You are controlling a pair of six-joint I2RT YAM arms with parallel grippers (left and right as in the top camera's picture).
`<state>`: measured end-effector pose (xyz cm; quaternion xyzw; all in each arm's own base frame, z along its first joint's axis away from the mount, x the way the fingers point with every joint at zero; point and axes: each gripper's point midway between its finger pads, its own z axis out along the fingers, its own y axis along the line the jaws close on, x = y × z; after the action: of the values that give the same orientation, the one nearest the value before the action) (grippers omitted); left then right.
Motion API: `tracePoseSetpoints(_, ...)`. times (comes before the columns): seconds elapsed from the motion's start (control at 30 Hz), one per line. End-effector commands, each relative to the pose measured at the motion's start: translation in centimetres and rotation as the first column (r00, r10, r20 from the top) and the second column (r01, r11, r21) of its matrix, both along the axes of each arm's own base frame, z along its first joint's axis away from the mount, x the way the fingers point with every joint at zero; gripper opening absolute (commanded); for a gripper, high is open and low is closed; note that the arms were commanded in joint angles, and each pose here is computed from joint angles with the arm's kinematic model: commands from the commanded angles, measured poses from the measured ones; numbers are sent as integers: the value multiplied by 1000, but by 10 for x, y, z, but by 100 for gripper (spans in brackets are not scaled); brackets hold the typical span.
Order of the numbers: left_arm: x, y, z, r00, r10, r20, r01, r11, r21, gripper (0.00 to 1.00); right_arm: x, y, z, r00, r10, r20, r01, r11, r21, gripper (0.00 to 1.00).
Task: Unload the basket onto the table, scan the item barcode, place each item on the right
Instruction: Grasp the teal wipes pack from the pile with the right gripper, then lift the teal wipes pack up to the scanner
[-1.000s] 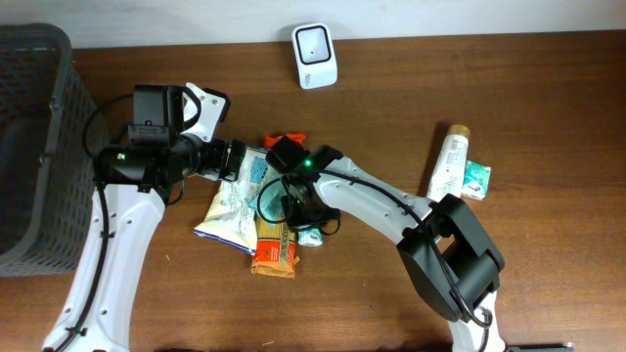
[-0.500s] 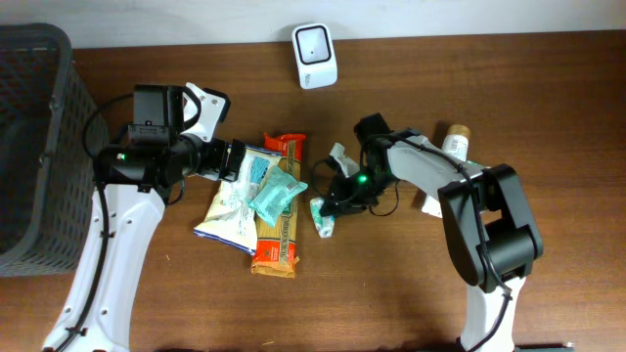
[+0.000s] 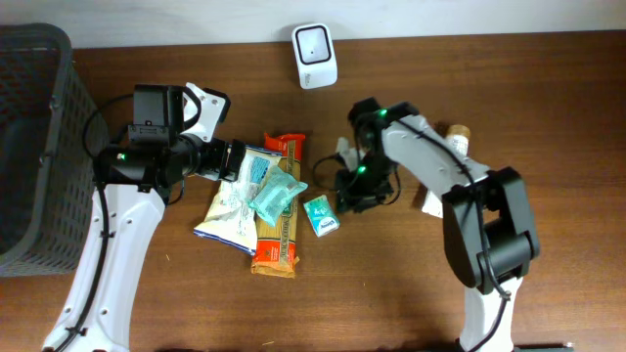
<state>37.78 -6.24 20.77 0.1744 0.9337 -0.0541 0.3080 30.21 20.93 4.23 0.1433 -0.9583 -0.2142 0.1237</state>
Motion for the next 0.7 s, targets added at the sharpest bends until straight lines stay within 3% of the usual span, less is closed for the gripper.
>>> tracePoseSetpoints(0.0,1,1,7,1000,-9,22,9,1000,7,99,-17,11,-5,999,26,-31,-24,999,37,41)
tracePoseSetpoints(0.1,1,1,7,1000,-9,22,9,1000,7,99,-29,21,-22,998,21,-51,-15,994,108,41)
tracePoseSetpoints(0.3,1,1,7,1000,-9,22,9,1000,7,99,-10,24,-31,999,13,40,-17,994,108,41)
tracePoseSetpoints(0.33,1,1,7,1000,-9,22,9,1000,7,99,-9,24,-31,999,13,46,-18,994,111,38)
tracePoseSetpoints(0.43,1,1,7,1000,-9,22,9,1000,7,99,-17,21,-42,1000,-15,20,13,995,98,4)
tracePoseSetpoints(0.6,1,1,7,1000,-9,22,9,1000,7,99,-19,16,-26,997,-71,-15,72,988,135,4)
tracePoseSetpoints(0.63,1,1,7,1000,-9,22,9,1000,7,99,-15,14,-2,998,-69,-3,68,976,207,4)
tracePoseSetpoints(0.67,1,1,7,1000,-9,22,9,1000,7,99,-11,13,42,998,-64,18,53,928,369,4)
